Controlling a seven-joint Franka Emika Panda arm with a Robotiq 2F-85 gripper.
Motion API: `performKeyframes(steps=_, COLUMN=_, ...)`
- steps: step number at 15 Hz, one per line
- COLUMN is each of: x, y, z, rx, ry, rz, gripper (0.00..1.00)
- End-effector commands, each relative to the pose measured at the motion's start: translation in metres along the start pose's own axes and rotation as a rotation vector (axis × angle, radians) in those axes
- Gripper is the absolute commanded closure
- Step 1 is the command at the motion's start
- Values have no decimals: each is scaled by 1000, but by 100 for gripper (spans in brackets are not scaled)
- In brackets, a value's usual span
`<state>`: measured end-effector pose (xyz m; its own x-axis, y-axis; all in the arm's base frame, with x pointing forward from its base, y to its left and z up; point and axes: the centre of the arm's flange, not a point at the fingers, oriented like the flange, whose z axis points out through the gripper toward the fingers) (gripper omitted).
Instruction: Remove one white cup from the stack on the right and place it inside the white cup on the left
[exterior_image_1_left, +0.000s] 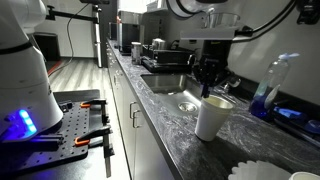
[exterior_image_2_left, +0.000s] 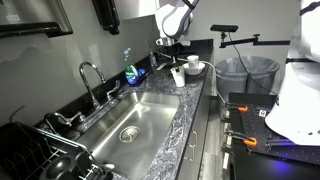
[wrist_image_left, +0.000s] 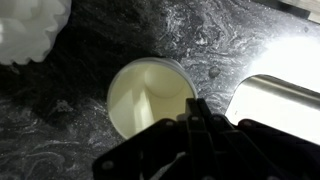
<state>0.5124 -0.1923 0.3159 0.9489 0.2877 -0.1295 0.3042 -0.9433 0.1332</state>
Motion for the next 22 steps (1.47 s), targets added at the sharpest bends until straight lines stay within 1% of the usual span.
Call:
performKeyframes(steps=1, x=6, y=1, z=1, rx=14, ry=-3, rz=3, gripper=99)
performKeyframes(steps=6, x=3, y=-2, z=5, rx=28, ry=-10, rz=5, gripper=99)
performKeyframes(steps=7, x=3, y=-2, z=4, rx=29, ry=-8, rz=6, gripper=92)
performKeyframes(steps=8, x=2, y=-2, z=3, rx=31, ry=-5, rz=7, gripper=70)
performKeyframes(steps=10, x=-1, y=-1, z=0, rx=31, ry=3, rz=13, gripper=66)
performKeyframes(steps=11, x=-2, y=0, z=-2, rx=32, ry=7, rz=17, gripper=60)
performKeyframes(steps=12, x=-4, y=1, z=-4, rx=32, ry=12, rz=23, gripper=52)
performKeyframes(steps=16, x=-11, y=4, z=-15, rx=32, ry=34, rz=38, gripper=24)
performKeyframes(steps=19, x=-17, y=3, z=-27, rx=28, ry=58, rz=41, gripper=0)
performKeyframes(steps=22, x=-22, y=1, z=-40, rx=17, ry=80, rz=38, gripper=0)
